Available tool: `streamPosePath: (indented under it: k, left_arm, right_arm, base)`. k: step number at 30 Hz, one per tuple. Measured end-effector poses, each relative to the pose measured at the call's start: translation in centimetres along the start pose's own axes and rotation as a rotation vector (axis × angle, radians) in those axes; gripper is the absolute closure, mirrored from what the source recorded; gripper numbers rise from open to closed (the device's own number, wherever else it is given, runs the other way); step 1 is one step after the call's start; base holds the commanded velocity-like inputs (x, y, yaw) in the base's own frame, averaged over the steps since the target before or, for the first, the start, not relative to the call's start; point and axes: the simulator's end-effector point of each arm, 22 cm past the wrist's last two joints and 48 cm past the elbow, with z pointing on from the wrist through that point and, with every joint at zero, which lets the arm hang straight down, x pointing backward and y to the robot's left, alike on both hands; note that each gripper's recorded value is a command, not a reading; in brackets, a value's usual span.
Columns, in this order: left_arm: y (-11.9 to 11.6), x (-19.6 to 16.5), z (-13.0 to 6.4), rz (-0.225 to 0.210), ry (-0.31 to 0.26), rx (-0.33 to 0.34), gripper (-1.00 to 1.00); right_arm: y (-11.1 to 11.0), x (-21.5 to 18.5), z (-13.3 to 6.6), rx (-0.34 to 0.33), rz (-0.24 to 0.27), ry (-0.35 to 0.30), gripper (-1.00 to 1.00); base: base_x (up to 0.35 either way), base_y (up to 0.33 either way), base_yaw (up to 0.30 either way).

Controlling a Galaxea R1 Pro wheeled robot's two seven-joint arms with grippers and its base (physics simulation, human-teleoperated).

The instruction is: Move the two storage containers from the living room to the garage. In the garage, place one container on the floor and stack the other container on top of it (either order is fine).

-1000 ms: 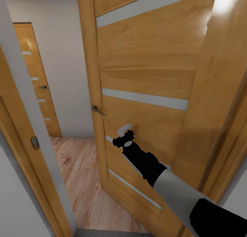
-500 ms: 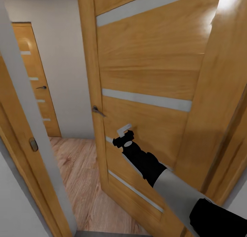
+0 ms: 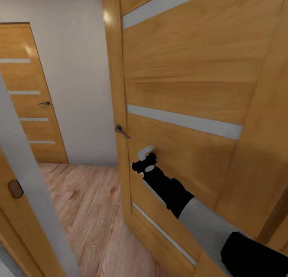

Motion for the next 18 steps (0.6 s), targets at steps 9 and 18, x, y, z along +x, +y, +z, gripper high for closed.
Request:
streamPosePath:
  k: [9, 18]
  left_arm:
    - [0.0, 0.0, 0.0, 0.0, 0.0, 0.0, -1.0]
    - [0.0, 0.0, 0.0, 0.0, 0.0, 0.0, -1.0]
  right_arm:
    - [-0.3, 0.0, 0.0, 0.012, 0.007, -0.004, -1.0]
    - [-1.0, 0.9, 0.4, 0.044, -0.001, 0.014, -1.0]
  base:
    - [0.214, 0.0, 0.0]
    - [0.204, 0.0, 0.0]
